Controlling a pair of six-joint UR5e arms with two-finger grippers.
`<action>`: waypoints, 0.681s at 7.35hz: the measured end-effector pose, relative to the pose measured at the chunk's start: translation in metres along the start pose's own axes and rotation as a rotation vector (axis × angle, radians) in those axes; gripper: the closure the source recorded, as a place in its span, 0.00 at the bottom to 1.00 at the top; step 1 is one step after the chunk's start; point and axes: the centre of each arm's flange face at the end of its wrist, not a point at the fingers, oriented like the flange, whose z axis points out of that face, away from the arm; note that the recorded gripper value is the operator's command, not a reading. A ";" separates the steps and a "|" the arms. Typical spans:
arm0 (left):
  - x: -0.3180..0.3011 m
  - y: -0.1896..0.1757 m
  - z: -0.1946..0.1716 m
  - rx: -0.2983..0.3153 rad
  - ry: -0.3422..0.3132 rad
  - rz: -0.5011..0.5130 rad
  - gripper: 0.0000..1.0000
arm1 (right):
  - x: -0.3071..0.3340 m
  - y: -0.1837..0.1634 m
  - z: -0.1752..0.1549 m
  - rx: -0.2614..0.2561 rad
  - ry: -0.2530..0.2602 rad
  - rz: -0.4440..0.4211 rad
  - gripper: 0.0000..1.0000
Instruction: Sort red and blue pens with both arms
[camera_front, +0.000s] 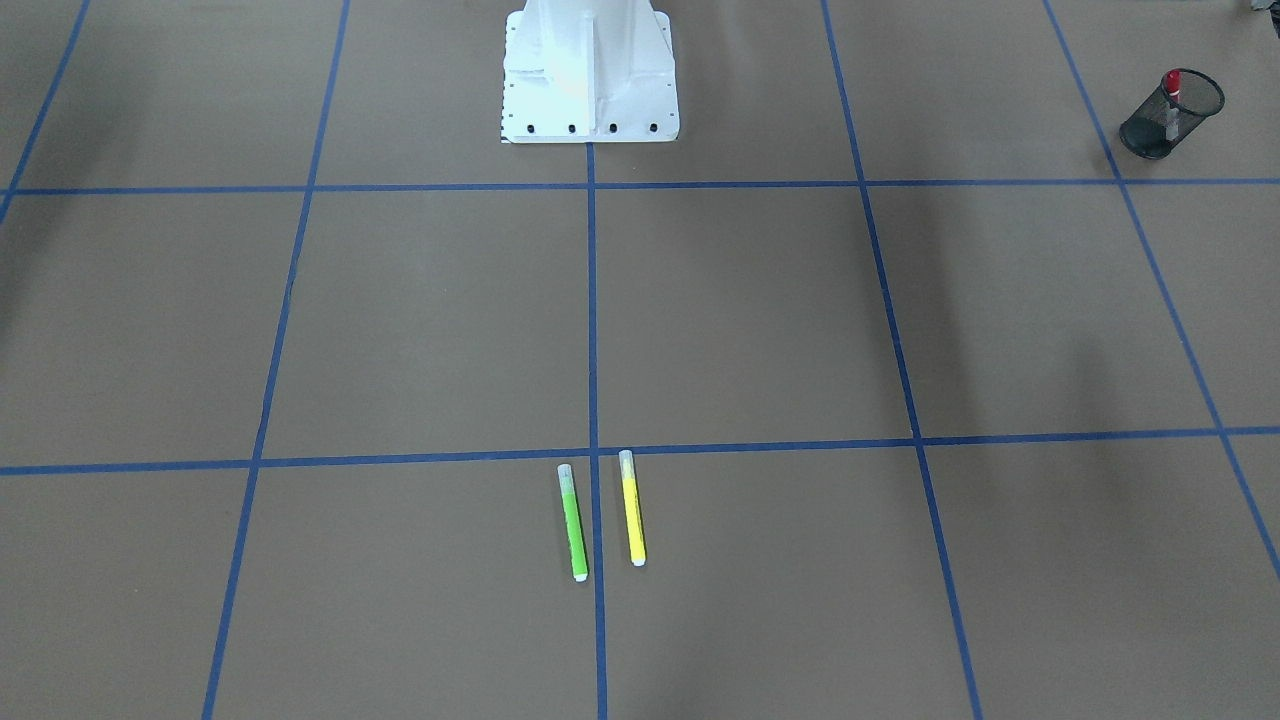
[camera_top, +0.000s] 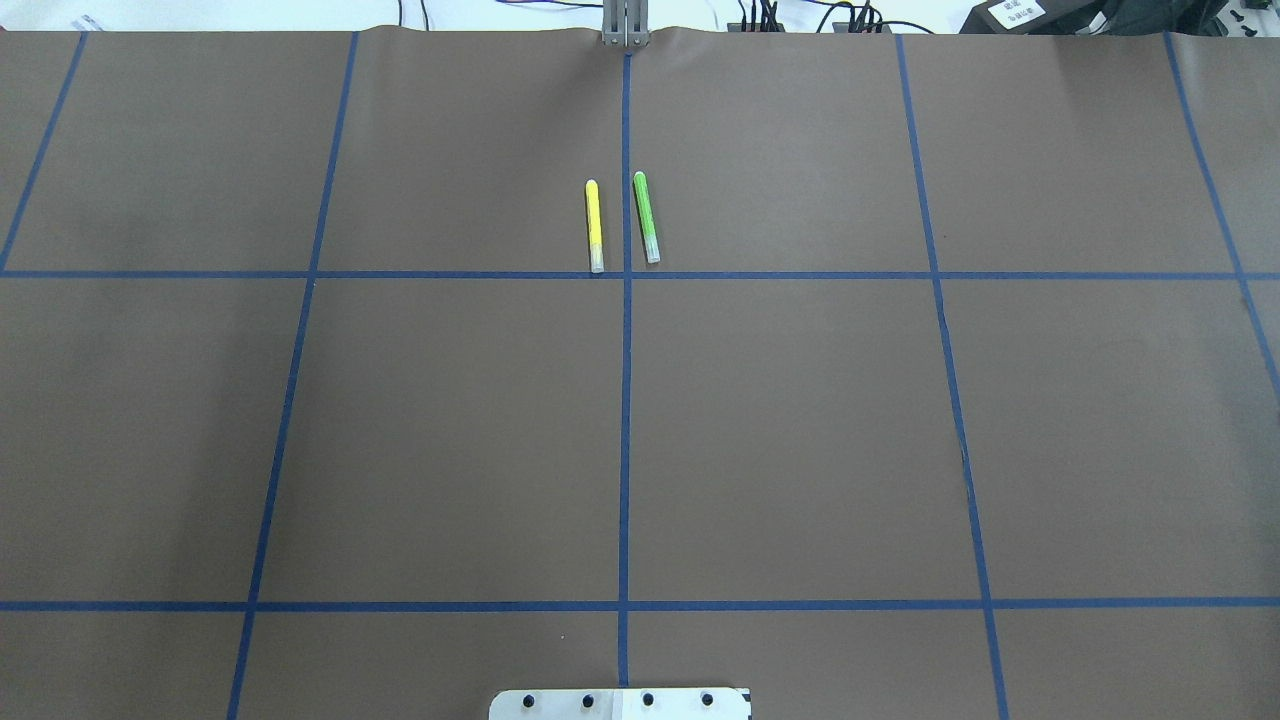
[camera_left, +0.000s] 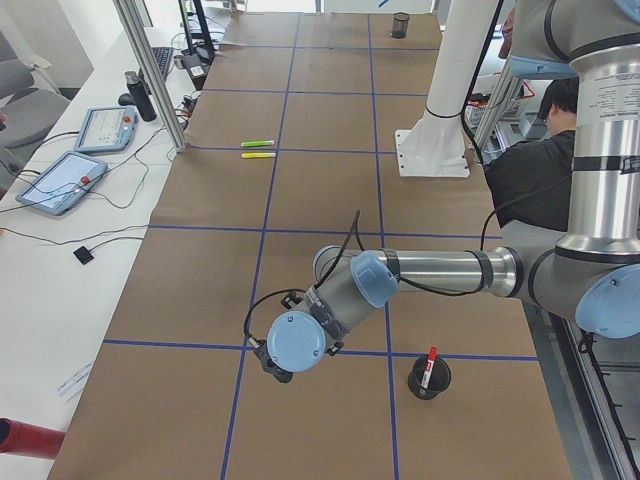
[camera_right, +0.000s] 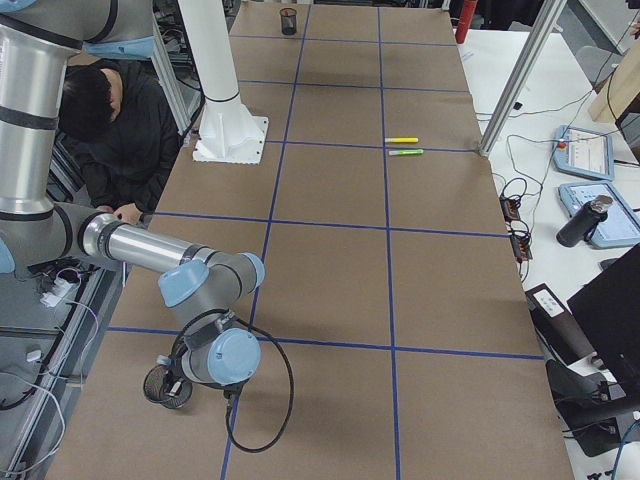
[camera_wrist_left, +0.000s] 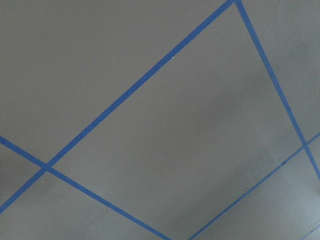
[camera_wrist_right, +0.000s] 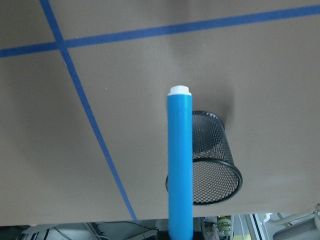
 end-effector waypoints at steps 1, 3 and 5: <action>-0.004 -0.007 0.003 0.007 0.000 0.012 0.00 | 0.012 0.017 0.010 -0.031 -0.027 0.017 1.00; -0.005 -0.012 0.005 0.012 0.000 0.024 0.00 | 0.036 0.029 0.041 -0.089 -0.098 0.061 1.00; -0.002 -0.012 0.004 0.014 0.000 0.032 0.00 | 0.052 0.025 0.063 -0.126 -0.151 0.095 1.00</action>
